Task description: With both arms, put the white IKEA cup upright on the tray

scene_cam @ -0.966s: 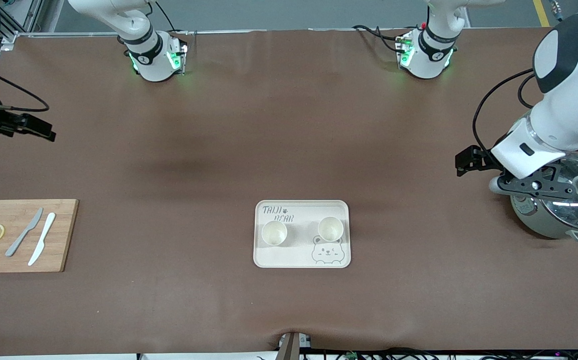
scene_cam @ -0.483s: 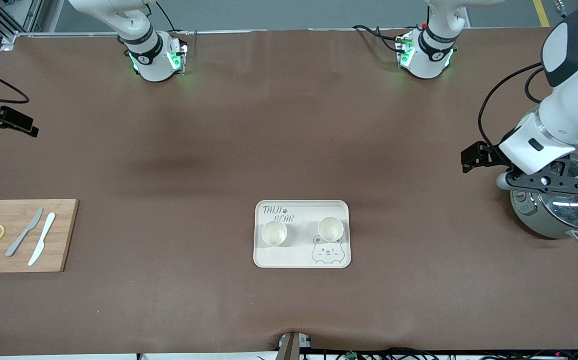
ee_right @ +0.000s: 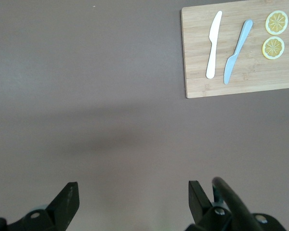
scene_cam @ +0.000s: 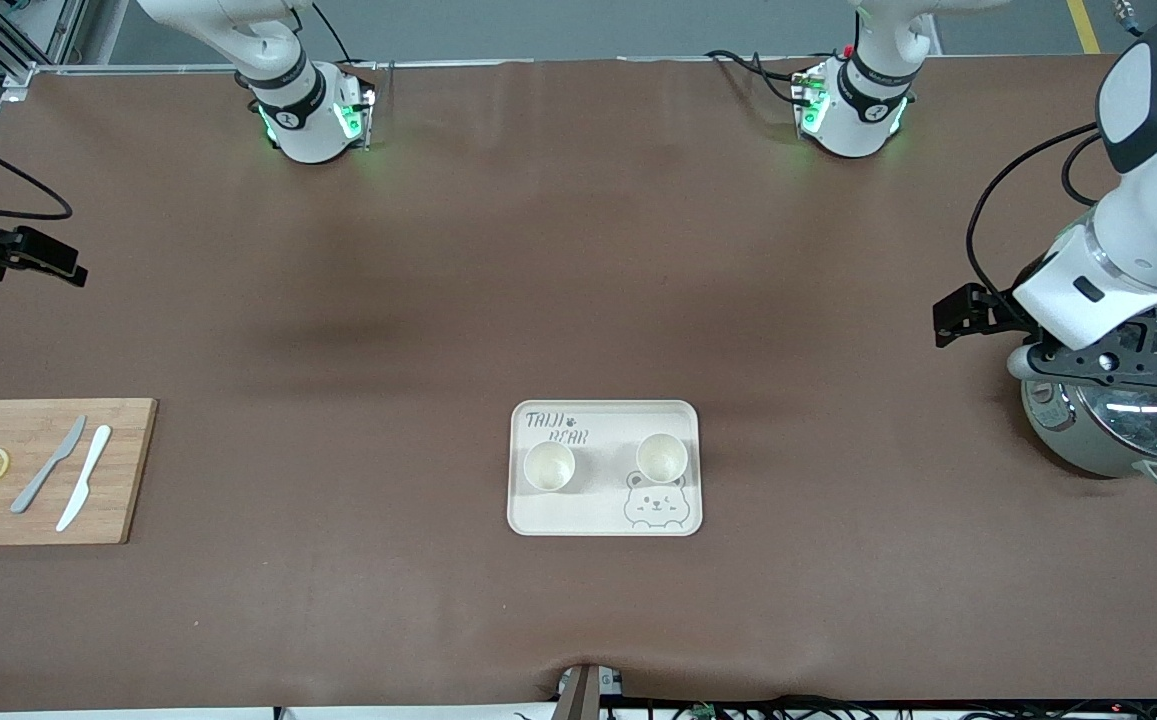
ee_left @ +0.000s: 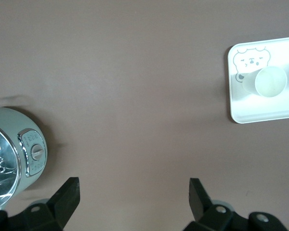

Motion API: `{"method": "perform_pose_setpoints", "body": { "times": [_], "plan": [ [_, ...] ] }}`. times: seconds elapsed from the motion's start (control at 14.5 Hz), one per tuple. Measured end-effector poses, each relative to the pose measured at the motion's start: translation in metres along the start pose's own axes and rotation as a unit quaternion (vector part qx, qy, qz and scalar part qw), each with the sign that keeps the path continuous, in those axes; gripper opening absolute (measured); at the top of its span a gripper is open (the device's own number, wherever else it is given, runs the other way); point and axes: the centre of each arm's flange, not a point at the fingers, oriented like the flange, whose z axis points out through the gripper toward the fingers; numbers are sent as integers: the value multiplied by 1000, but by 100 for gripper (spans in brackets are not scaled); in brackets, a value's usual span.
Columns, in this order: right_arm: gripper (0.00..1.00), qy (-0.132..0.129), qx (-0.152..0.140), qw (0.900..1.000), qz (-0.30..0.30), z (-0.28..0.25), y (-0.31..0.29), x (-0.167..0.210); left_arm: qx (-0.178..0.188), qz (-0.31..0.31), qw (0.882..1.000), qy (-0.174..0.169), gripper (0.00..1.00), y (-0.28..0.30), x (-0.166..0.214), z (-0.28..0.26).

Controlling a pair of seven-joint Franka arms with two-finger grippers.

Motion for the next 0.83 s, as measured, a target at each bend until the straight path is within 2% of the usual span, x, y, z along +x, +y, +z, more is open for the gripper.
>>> {"method": "perform_pose_setpoints", "body": {
  "times": [0.28,0.55,0.83],
  "plan": [
    [100,4,0,1000,-2,9,-2,2,-3,-38,999,2,100,-51,5,8],
    [100,12,-1,1000,-23,13,6,4,-4,-37,999,9,100,-50,7,6],
    [100,26,-2,999,-45,14,45,5,-4,-36,999,20,100,-49,9,4]
  ]
}}
